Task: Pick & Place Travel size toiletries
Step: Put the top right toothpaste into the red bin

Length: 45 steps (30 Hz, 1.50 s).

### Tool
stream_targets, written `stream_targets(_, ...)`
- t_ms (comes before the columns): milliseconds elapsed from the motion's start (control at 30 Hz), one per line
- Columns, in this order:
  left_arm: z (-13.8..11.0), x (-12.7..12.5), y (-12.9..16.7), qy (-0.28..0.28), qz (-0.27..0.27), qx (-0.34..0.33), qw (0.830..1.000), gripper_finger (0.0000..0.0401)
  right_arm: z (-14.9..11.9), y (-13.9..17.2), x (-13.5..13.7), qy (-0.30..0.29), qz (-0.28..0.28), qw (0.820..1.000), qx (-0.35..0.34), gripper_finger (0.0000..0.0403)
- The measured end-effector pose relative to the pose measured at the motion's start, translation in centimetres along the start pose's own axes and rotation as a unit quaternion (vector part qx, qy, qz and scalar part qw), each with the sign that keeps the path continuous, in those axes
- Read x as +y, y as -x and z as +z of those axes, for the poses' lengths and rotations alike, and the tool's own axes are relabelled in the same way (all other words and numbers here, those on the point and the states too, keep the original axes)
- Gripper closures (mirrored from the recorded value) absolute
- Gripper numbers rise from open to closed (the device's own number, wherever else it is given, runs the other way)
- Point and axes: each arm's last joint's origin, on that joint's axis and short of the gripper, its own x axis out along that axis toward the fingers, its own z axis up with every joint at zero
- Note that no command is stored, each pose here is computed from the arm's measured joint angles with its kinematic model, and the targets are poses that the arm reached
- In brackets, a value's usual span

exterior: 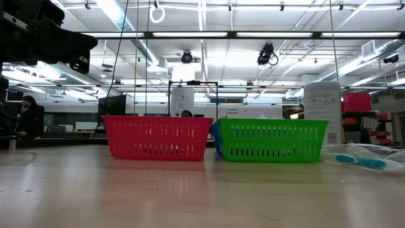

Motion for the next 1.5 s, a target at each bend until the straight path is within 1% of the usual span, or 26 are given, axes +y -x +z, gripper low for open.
stream_targets(200,0.0,0.0,0.0,0.000,0.000,0.000,1.000,0.0369,-0.5,-0.8,0.0,0.015,0.000,1.000,0.014,0.0387)
stream_targets(467,0.0,0.0,0.0,0.000,0.000,0.000,1.000,0.0369,-0.7,-1.1,0.1,0.015,0.000,1.000,0.016,0.0387)
stream_targets(600,0.0,0.0,0.0,0.000,0.000,0.000,1.000,0.0369,-0.7,-1.1,0.2,0.014,0.021,1.000,0.017,0.0387)
stream_targets(767,0.0,0.0,0.0,0.000,0.000,0.000,1.000,0.0369,-0.8,-1.0,0.2,0.013,0.025,0.999,0.023,0.0387)
stream_targets(933,0.0,0.0,0.0,0.000,0.000,0.000,1.000,0.0369,0.0,-1.0,0.2,0.020,0.023,0.998,0.053,0.0387)
stream_targets(1067,0.0,0.0,0.0,0.000,0.000,0.000,1.000,0.0369,0.9,-1.2,0.3,0.045,0.018,0.996,0.078,0.0387)
stream_targets(1267,0.0,0.0,0.0,0.000,0.000,0.000,1.000,0.0369,2.0,-1.5,0.3,0.050,0.010,0.993,0.109,0.0387)
stream_targets(1400,0.0,0.0,0.0,0.000,0.000,0.000,1.000,0.0369,2.2,-1.6,0.0,0.053,0.000,0.990,0.133,0.0387)
stream_targets(1500,0.0,0.0,0.0,0.000,0.000,0.000,1.000,0.0369,1.8,-1.5,-0.1,0.054,-0.004,0.987,0.153,0.0387)
